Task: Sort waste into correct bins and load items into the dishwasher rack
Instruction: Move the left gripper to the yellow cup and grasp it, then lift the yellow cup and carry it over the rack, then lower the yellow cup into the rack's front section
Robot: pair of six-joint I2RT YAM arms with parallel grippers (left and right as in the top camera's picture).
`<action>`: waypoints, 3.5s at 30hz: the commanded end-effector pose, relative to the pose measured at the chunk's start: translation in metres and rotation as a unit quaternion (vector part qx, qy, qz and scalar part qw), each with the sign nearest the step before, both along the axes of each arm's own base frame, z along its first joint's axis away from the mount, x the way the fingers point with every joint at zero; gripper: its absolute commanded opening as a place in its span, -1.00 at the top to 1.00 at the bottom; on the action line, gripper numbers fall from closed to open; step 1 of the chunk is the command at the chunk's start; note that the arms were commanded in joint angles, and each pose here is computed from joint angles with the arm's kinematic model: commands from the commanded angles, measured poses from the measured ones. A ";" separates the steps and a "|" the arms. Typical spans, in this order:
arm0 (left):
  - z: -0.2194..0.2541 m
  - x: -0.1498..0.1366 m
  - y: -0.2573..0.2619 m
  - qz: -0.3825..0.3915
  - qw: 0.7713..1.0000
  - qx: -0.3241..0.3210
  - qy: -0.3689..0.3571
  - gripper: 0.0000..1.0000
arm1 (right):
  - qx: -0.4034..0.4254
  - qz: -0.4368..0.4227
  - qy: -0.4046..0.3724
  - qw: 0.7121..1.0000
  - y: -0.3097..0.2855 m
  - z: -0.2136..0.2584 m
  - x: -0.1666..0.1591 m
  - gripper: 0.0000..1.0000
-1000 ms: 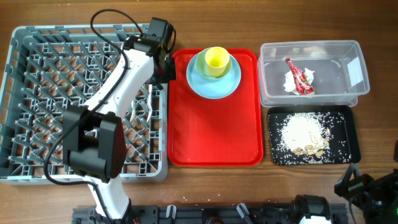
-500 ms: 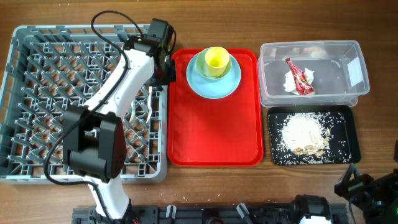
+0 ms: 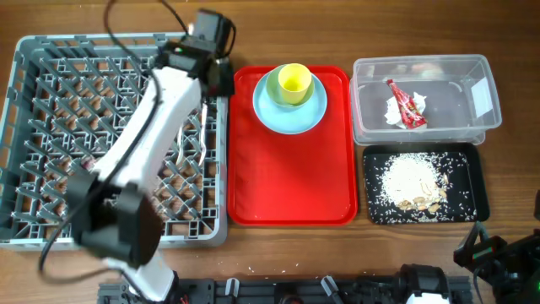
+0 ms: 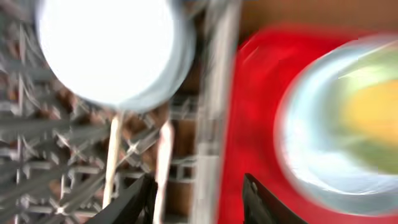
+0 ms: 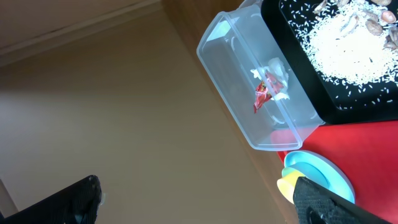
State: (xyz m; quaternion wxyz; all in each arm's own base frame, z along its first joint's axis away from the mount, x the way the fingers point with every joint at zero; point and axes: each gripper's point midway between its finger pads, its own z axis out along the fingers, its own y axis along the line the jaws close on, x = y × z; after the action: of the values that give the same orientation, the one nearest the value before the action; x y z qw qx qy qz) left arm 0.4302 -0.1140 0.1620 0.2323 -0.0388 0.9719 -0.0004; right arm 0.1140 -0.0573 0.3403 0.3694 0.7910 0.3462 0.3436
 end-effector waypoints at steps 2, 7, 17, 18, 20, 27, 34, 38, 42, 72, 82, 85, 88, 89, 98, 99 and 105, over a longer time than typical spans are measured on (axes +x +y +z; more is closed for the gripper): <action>0.078 -0.014 -0.071 -0.088 0.987 -0.109 -0.084 0.23 | 0.000 -0.008 -0.001 1.000 -0.002 -0.001 -0.001 -0.99; 0.065 -0.016 -0.126 -0.145 0.978 -0.117 -0.091 0.29 | 0.000 -0.008 -0.001 1.000 -0.002 -0.001 -0.001 -0.99; -0.007 0.017 -0.206 -0.192 0.967 -0.128 -0.107 0.42 | 0.000 -0.008 -0.001 1.000 -0.002 -0.001 -0.001 -0.99; -0.017 0.022 -0.211 -0.193 0.967 -0.128 -0.109 0.42 | 0.000 -0.008 -0.001 1.000 -0.002 -0.001 -0.001 -0.99; -0.033 0.030 -0.217 -0.194 0.966 -0.130 -0.112 0.42 | 0.000 -0.008 -0.001 1.000 -0.002 -0.001 -0.001 -0.99; -0.070 0.038 -0.210 -0.178 0.975 -0.096 -0.097 0.48 | 0.001 -0.008 -0.001 1.000 -0.002 -0.001 -0.001 -0.99; -0.080 0.027 -0.202 -0.175 0.979 -0.079 -0.067 0.62 | 0.000 -0.008 -0.001 1.000 -0.002 -0.001 -0.001 -1.00; -0.082 0.025 -0.200 -0.175 0.980 -0.076 -0.061 0.90 | 0.001 -0.007 -0.001 1.000 -0.002 -0.001 -0.001 -1.00; -0.082 0.026 -0.198 -0.174 0.980 -0.071 -0.064 0.92 | 0.000 -0.008 -0.001 1.000 -0.002 -0.001 -0.001 -0.99; 0.138 -0.068 0.004 -0.161 0.866 -0.474 -0.017 0.92 | 0.000 -0.008 -0.001 1.000 -0.002 -0.001 -0.001 -1.00; 0.052 -0.030 0.072 -0.034 0.770 -0.634 0.061 0.92 | 0.001 -0.008 -0.001 1.000 -0.002 -0.001 -0.001 -0.99; 0.020 -0.032 0.071 -0.003 0.756 -0.647 0.098 0.92 | 0.001 -0.008 -0.001 1.000 -0.002 -0.001 -0.001 -0.99; 0.000 -0.039 0.070 0.007 0.754 -0.647 0.114 0.92 | 0.000 -0.008 -0.001 1.000 -0.002 -0.001 -0.001 -0.99; -0.004 -0.041 0.071 0.008 0.756 -0.645 0.114 0.92 | 0.000 -0.008 -0.001 1.000 -0.002 -0.001 -0.001 -0.99; -0.028 -0.051 0.094 0.048 0.782 -0.607 0.129 0.92 | 0.001 -0.008 -0.001 1.000 -0.002 -0.001 -0.001 -0.99; -0.028 -0.053 0.095 0.053 0.780 -0.610 0.133 0.92 | 0.000 -0.008 -0.001 1.000 -0.002 -0.001 -0.001 -1.00; -0.022 -0.071 0.091 0.070 0.761 -0.622 0.169 0.92 | 0.000 -0.008 -0.001 1.000 -0.002 -0.001 -0.001 -0.99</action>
State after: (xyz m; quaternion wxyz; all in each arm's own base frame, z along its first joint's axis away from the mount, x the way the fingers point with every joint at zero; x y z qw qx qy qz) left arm 0.3664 -0.0215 0.1407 -0.0097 -0.2555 0.7724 -0.5814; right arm 0.1140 -0.0573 0.3404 0.3696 0.7909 0.3460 0.3436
